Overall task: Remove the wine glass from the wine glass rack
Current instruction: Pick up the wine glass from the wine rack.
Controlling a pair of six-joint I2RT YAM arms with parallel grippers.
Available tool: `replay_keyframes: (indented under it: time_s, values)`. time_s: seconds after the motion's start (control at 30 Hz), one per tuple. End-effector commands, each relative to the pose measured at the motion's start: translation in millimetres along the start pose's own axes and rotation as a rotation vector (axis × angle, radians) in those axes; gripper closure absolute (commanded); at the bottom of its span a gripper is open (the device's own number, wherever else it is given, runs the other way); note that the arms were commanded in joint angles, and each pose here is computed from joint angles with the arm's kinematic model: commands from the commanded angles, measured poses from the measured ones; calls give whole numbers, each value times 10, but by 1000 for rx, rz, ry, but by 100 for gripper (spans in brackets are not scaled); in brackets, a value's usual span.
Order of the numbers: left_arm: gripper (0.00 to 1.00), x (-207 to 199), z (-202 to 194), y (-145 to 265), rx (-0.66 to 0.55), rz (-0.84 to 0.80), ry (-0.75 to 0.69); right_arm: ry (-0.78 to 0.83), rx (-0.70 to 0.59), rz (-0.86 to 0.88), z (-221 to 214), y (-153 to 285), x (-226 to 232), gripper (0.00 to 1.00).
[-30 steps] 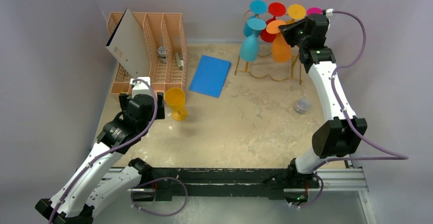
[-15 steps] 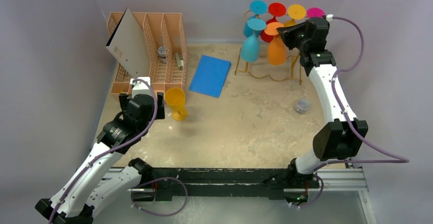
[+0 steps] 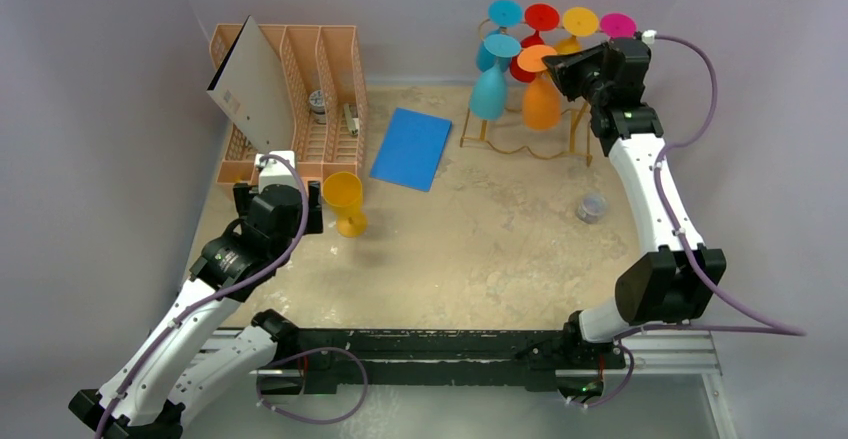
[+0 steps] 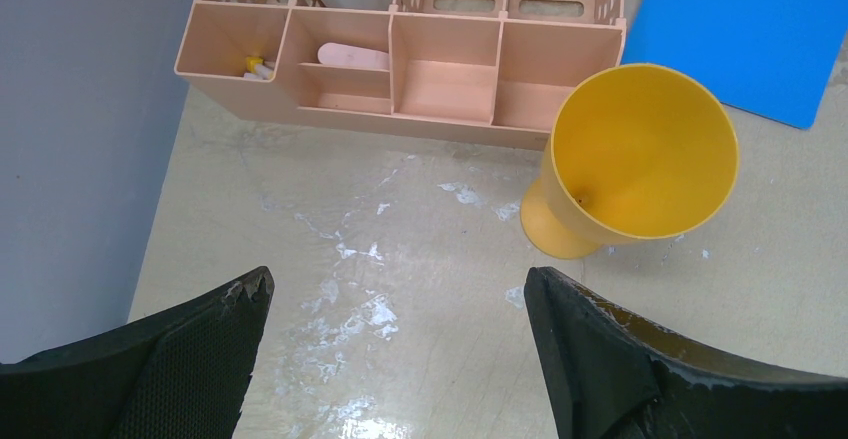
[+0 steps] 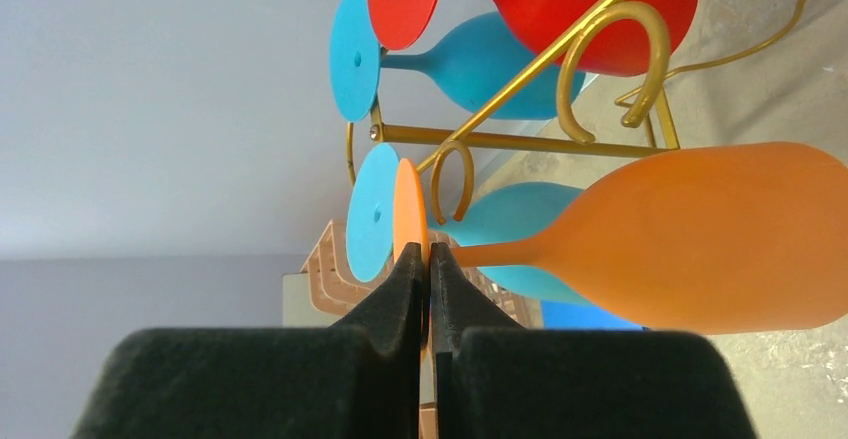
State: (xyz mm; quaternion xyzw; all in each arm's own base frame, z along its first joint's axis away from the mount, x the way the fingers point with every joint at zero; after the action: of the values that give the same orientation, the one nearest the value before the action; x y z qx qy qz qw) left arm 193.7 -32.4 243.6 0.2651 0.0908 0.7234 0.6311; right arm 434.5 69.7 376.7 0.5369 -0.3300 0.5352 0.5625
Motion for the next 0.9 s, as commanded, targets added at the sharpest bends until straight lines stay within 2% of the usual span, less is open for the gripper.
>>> replay_keyframes:
  time_s: [0.0,0.5,0.6,0.7,0.77,0.87]
  values:
    - [5,31,68,38,-26,-2,16,1,17,69,-5,171,178,100]
    - [5,52,92,104,-51,-19,51,56,325,230,-361,505,435,100]
    - [5,94,313,417,-60,-123,127,100,413,312,-457,646,533,100]
    - [0,134,627,719,-136,-237,155,202,550,382,-638,827,541,100]
    - [0,21,803,851,-172,-365,136,259,660,420,-800,955,479,100]
    - [0,-388,929,955,-122,-634,115,316,789,420,-1045,1087,275,100]
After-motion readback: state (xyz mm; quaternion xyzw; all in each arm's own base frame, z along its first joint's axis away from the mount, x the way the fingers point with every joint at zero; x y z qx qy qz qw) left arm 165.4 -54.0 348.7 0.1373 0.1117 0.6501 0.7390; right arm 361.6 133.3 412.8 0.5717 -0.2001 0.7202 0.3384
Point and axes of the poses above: each gripper's point midway between its finger pads, its own y axis back along the fingers, its own x axis along the line the jaws close on, z = x × y, the point moved 4 cm from there along y, back along the fingers, and after that the axes turned 10 degrees about -y, right-handed, at the moved point
